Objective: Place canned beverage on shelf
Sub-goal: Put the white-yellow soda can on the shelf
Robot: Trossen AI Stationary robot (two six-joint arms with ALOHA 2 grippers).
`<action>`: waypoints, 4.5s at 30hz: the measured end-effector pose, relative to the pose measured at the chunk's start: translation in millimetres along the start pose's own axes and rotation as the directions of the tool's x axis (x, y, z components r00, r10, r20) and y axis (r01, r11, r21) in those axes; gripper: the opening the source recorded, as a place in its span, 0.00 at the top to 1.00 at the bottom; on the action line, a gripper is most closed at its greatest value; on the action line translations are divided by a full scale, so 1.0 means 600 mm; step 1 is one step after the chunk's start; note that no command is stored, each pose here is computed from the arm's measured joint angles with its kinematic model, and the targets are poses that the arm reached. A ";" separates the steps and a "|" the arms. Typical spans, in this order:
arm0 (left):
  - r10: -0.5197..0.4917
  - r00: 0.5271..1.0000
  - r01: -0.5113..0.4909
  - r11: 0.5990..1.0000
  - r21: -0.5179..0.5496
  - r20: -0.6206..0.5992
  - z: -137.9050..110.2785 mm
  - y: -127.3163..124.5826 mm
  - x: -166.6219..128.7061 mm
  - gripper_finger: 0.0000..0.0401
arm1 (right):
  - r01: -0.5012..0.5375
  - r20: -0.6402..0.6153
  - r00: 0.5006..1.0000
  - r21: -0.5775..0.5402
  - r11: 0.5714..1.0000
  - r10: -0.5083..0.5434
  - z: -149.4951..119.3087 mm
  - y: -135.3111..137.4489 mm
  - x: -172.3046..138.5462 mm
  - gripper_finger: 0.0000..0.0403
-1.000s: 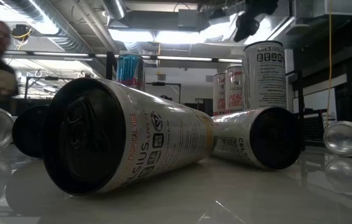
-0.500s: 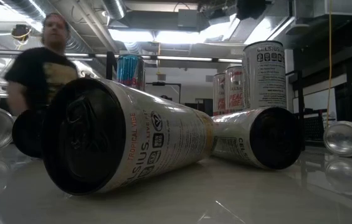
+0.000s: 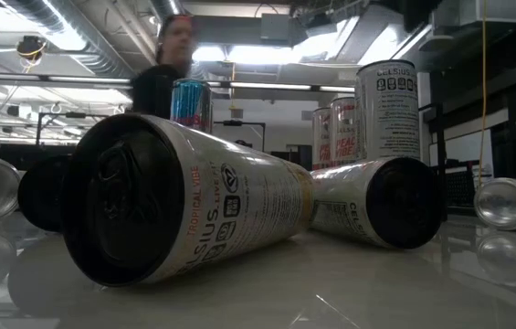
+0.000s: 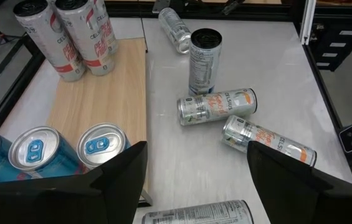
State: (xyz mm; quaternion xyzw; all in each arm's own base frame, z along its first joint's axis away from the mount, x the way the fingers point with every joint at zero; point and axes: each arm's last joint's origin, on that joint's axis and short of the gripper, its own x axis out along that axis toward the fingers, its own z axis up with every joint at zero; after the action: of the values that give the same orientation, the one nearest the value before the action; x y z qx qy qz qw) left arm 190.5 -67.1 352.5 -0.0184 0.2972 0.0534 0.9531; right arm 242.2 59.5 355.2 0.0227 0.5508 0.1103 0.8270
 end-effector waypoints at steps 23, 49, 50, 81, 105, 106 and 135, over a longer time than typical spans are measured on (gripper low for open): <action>0.000 1.000 0.000 1.000 -0.003 0.001 0.000 0.000 0.000 0.33 | 0.129 -0.272 0.956 0.054 0.990 -0.109 -0.145 -0.022 0.105 0.13; 0.000 1.000 0.000 1.000 -0.003 0.001 0.000 0.000 0.000 0.33 | 0.257 -0.437 0.874 0.051 0.965 -0.210 -0.221 -0.045 0.172 0.13; 0.000 1.000 0.000 1.000 -0.002 0.001 0.000 0.000 0.000 0.33 | 0.265 -0.432 0.878 0.073 0.962 -0.209 -0.221 -0.045 0.170 0.13; 0.000 1.000 0.000 1.000 -0.003 0.001 0.000 0.000 0.000 0.33 | 0.255 -0.219 0.960 0.939 0.230 -0.172 -0.203 -0.040 0.156 0.13; 0.070 0.997 -0.071 0.997 0.031 0.023 0.001 0.003 0.000 0.33 | 0.155 -0.444 0.847 0.732 -0.664 -0.292 -0.239 -0.049 0.142 0.13; 0.080 0.996 -0.081 0.996 0.030 0.026 0.001 0.004 0.000 0.33 | 0.162 -0.458 0.839 0.726 -0.669 -0.293 -0.242 -0.049 0.141 0.13; 0.096 0.995 -0.096 0.995 0.028 0.031 0.001 0.005 0.000 0.33 | 0.277 -0.635 0.674 0.691 -0.668 -0.378 -0.220 -0.059 0.238 0.13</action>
State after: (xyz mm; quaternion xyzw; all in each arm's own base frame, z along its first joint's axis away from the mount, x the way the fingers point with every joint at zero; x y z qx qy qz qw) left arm 190.5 -64.3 353.4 0.0106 0.2844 0.0951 0.9539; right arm 179.8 43.5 168.5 0.4686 0.2977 -0.7404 0.3788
